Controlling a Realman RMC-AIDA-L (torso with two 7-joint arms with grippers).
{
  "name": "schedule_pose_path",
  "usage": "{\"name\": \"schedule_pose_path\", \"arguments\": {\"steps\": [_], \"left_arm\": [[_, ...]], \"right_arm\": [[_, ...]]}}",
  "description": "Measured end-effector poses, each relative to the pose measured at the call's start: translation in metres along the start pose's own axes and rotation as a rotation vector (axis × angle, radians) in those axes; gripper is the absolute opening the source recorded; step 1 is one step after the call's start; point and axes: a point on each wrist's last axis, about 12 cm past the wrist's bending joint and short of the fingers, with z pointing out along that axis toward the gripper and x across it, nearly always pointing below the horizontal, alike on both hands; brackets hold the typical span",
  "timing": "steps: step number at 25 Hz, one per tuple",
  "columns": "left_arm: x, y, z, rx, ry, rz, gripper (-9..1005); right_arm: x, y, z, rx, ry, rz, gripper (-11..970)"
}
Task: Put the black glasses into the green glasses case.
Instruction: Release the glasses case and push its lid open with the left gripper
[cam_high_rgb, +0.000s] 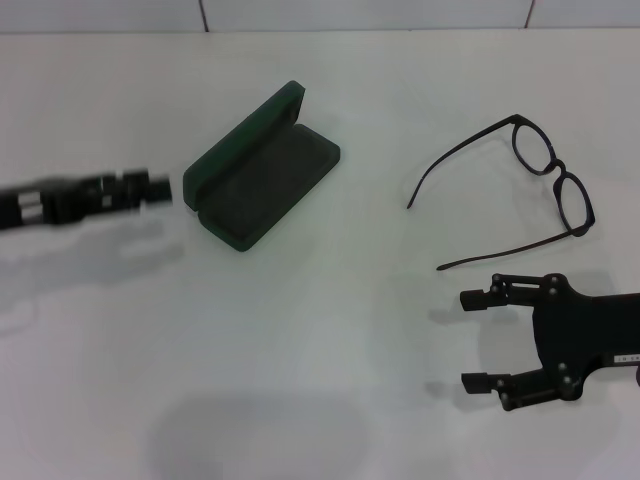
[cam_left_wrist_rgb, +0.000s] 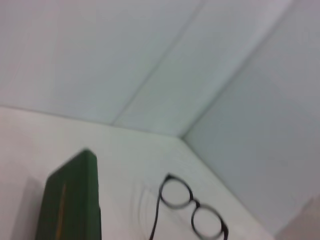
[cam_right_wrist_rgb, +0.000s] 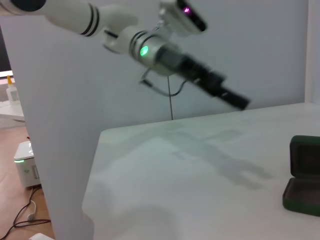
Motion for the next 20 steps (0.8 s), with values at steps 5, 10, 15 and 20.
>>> {"name": "schedule_pose_path", "arguments": {"steps": [5, 10, 15, 20], "left_arm": [[-0.031, 0.001, 0.012, -0.012, 0.018, -0.05, 851], [-0.057, 0.011, 0.029, -0.189, 0.205, 0.051, 851], [-0.081, 0.012, 0.062, -0.314, 0.391, 0.218, 850], [-0.098, 0.007, 0.097, -0.418, 0.491, 0.352, 849]], "right_arm": [[0.0, 0.001, 0.0, -0.008, -0.003, 0.01, 857], [0.0, 0.003, 0.002, -0.026, 0.006, 0.009, 858], [0.001, 0.004, 0.005, -0.048, 0.025, 0.0, 858], [-0.002, 0.001, 0.007, -0.052, 0.028, -0.008, 857]]}}
